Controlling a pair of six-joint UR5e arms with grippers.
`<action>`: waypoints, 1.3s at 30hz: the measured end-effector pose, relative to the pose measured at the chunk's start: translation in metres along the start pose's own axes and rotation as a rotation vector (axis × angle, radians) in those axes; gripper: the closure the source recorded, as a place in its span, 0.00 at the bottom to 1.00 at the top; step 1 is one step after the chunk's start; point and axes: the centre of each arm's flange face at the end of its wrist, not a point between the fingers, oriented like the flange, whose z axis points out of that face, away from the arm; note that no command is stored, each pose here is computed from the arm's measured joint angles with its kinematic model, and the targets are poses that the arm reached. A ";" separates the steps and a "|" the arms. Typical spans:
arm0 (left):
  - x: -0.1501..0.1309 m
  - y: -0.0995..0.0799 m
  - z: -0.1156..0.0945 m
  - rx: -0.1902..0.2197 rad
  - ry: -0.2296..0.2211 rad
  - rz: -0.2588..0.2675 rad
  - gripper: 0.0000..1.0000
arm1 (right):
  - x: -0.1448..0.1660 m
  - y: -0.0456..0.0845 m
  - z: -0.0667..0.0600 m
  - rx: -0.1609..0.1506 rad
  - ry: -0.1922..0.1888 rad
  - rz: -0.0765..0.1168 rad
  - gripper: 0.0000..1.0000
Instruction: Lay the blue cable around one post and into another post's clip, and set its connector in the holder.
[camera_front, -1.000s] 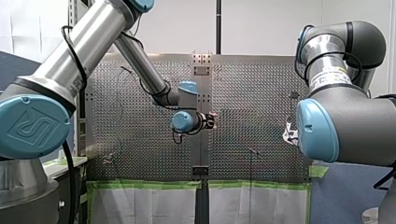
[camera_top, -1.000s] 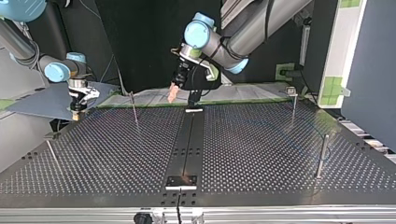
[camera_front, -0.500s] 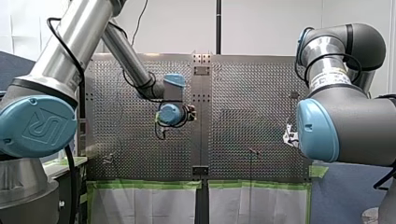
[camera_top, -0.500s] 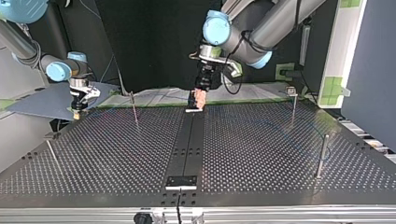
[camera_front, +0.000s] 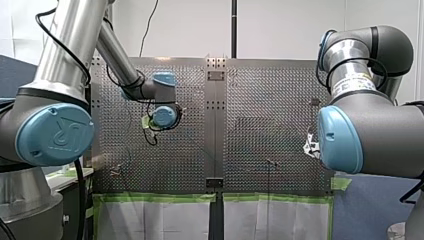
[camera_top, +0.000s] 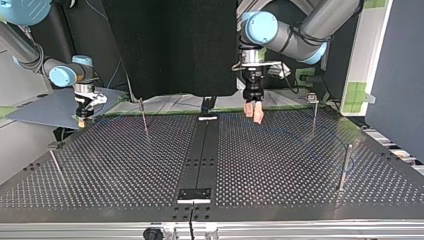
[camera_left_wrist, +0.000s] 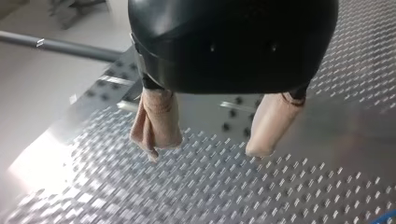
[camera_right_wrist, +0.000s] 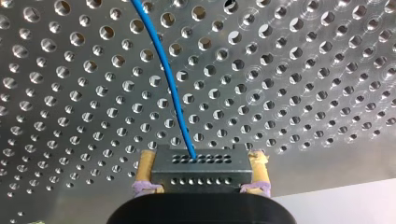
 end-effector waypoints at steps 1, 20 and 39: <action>-0.003 0.004 0.000 -0.008 -0.007 -0.009 0.00 | 0.000 0.000 0.000 0.000 0.000 0.000 1.00; -0.070 0.077 -0.015 -0.093 -0.239 -0.220 0.00 | 0.000 -0.002 0.001 0.005 0.007 0.009 1.00; -0.112 0.134 0.016 -0.128 -0.388 -0.370 0.00 | -0.001 -0.005 0.000 0.007 0.003 0.008 1.00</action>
